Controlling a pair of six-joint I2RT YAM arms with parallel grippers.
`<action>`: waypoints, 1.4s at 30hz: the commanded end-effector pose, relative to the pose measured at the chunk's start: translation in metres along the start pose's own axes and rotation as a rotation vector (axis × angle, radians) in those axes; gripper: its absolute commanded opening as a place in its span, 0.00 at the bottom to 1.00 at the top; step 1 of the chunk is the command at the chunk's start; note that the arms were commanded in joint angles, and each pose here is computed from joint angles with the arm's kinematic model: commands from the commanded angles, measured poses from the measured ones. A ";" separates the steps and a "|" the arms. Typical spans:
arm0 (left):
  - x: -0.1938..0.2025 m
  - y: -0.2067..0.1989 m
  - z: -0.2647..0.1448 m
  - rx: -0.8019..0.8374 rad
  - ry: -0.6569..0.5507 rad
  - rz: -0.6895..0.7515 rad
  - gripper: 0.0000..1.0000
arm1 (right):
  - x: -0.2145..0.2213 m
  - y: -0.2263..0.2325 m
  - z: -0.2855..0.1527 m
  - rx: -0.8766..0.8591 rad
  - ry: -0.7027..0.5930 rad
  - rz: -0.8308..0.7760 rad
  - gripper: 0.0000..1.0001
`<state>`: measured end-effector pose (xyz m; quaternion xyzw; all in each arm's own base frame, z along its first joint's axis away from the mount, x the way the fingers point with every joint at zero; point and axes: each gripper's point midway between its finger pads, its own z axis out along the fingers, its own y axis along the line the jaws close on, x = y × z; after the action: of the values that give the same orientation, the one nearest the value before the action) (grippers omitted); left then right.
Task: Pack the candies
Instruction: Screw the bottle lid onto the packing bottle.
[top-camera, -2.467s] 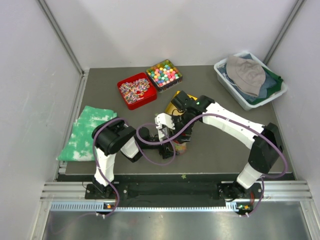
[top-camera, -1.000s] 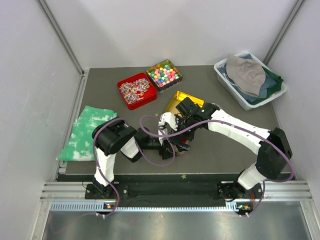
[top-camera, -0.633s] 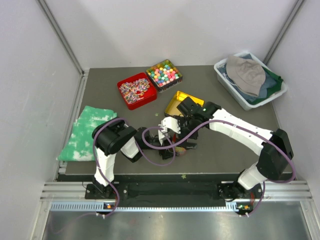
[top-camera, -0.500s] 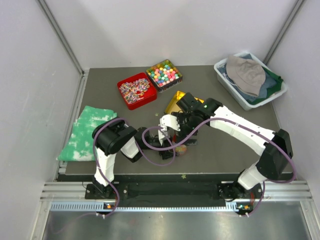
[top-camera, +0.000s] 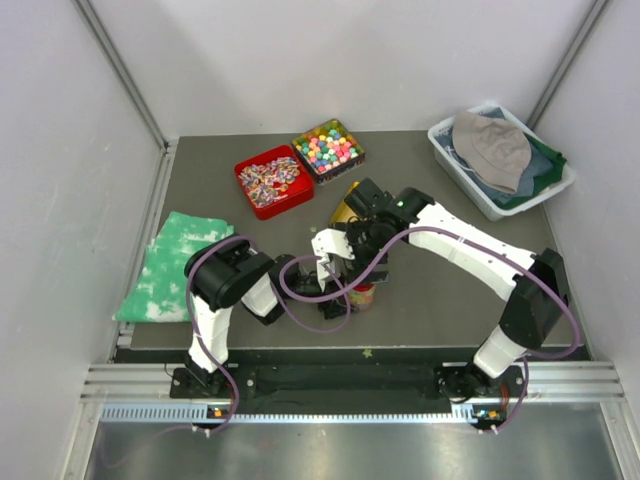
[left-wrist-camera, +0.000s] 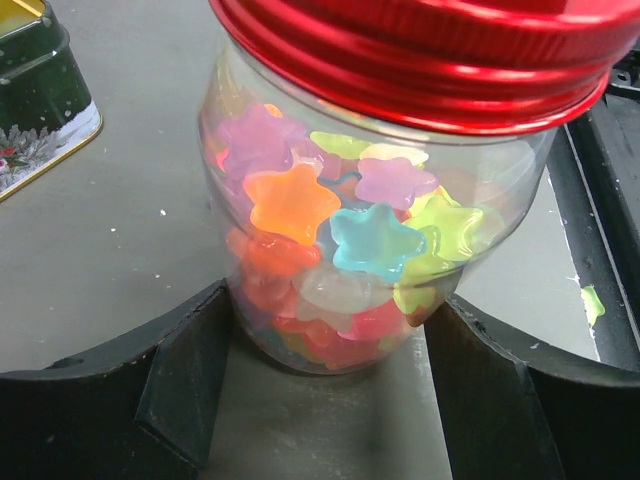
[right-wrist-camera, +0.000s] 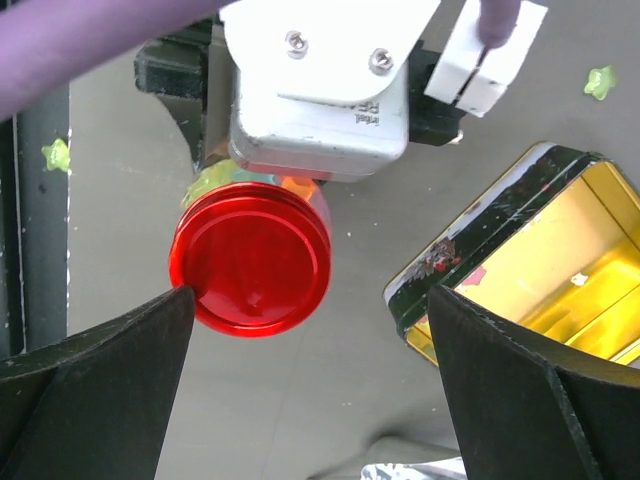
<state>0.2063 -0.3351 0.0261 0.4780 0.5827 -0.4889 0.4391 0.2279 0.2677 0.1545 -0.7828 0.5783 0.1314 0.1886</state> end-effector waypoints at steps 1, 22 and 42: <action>-0.056 0.000 0.004 0.015 -0.204 0.203 0.62 | -0.004 0.005 -0.001 -0.048 0.011 -0.055 0.98; -0.054 -0.001 0.004 0.020 -0.201 0.198 0.62 | -0.003 0.014 0.006 -0.033 0.028 -0.058 0.79; -0.055 0.001 0.004 0.010 -0.203 0.206 0.63 | -0.007 0.026 0.013 0.086 -0.020 0.228 0.29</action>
<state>0.2062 -0.3354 0.0260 0.4788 0.5819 -0.4894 0.4389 0.2074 0.2601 0.1402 -0.7544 0.6202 0.1176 0.1801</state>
